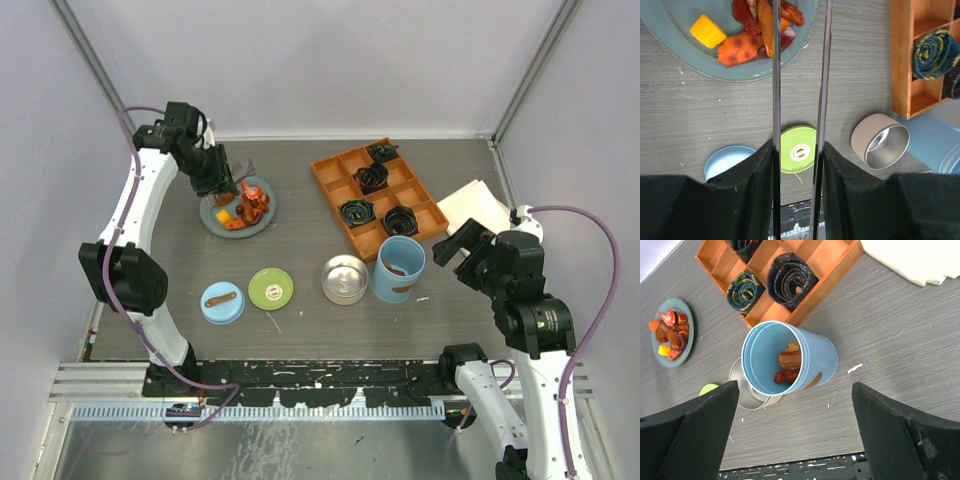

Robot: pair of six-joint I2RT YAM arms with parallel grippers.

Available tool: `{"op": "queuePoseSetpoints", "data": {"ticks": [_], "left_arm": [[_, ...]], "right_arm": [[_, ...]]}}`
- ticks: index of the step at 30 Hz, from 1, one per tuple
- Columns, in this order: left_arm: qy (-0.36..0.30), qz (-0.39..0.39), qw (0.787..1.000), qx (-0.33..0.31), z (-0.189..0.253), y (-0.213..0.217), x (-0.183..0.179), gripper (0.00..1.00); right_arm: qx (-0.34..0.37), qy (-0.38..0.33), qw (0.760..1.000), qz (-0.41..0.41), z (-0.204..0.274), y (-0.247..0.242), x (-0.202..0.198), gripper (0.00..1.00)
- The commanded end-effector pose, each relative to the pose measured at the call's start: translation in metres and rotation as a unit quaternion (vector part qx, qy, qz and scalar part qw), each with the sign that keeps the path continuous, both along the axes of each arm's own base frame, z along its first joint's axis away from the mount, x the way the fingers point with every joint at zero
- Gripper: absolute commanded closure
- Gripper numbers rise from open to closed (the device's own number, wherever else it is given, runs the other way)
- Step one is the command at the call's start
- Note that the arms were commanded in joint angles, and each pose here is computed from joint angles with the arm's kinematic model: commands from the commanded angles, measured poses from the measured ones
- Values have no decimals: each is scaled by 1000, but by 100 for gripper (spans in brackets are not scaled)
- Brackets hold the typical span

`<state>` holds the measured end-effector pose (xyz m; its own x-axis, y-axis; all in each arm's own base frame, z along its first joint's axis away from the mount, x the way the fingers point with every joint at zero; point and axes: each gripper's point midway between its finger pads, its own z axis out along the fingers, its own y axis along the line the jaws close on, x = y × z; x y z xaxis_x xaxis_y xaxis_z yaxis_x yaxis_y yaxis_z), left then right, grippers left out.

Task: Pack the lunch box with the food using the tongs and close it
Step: Pick up the fake food from the plate.

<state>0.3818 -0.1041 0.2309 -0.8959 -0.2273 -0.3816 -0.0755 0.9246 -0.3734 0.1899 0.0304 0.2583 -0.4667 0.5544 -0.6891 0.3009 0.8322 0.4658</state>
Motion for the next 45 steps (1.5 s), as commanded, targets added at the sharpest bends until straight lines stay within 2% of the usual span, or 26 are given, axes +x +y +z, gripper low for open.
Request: {"op": "queuePoseSetpoints", "data": {"ticks": [1, 15, 38, 45], "left_arm": [[-24, 17, 999, 17, 1, 13, 19, 61], [-5, 58, 998, 11, -29, 31, 40, 61], [35, 45, 998, -21, -59, 26, 47, 60], [47, 26, 997, -52, -62, 16, 46, 60]], "right_arm": [[0, -19, 1000, -12, 11, -3, 8, 0], [-1, -16, 1000, -14, 9, -4, 9, 0], [1, -17, 1000, -13, 10, -3, 10, 0], [1, -17, 1000, -13, 11, -3, 10, 0]]}}
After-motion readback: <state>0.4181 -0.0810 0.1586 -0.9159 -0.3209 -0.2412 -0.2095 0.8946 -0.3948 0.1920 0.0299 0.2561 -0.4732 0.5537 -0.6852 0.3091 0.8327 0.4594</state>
